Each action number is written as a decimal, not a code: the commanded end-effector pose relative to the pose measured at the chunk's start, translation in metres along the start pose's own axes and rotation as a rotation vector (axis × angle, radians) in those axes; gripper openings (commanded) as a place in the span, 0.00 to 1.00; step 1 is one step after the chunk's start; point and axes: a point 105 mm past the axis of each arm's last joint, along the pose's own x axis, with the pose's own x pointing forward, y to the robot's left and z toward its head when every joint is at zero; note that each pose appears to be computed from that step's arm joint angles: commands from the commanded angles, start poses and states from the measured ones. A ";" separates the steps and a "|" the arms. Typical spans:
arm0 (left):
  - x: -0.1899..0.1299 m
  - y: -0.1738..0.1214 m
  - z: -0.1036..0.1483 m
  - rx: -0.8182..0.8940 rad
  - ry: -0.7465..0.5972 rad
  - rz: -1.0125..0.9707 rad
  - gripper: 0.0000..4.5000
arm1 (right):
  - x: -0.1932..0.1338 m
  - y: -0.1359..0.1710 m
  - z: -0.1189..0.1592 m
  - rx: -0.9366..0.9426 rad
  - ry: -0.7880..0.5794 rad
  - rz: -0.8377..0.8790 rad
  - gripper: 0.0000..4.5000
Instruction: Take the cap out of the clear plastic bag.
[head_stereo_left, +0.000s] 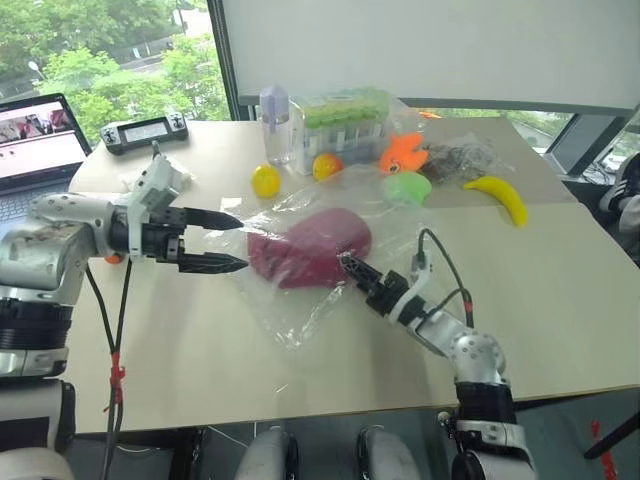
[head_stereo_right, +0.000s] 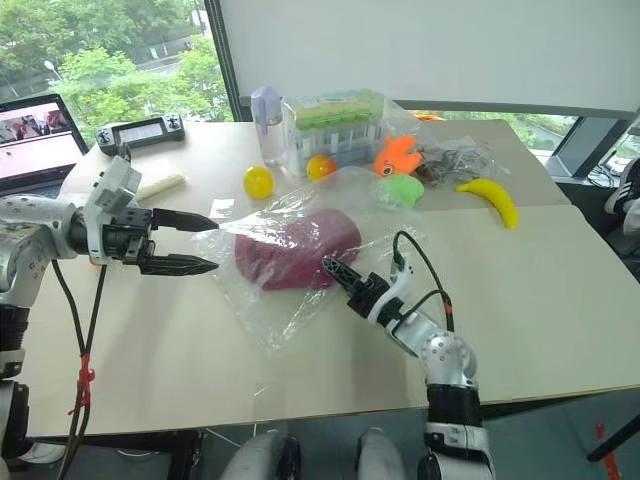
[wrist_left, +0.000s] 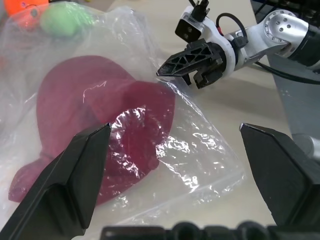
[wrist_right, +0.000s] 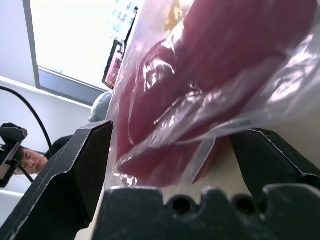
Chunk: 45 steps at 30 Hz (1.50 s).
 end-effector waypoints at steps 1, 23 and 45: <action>-0.005 0.000 0.008 0.060 -0.001 0.028 1.00 | 0.003 -0.008 -0.015 -0.036 0.065 -0.027 0.85; 0.015 0.002 0.006 0.065 -0.008 0.001 1.00 | -0.084 -0.016 -0.015 -0.853 0.696 -0.023 0.00; 0.035 -0.001 -0.003 0.056 -0.034 -0.042 1.00 | -0.029 -0.073 0.156 -1.322 0.006 -0.672 0.00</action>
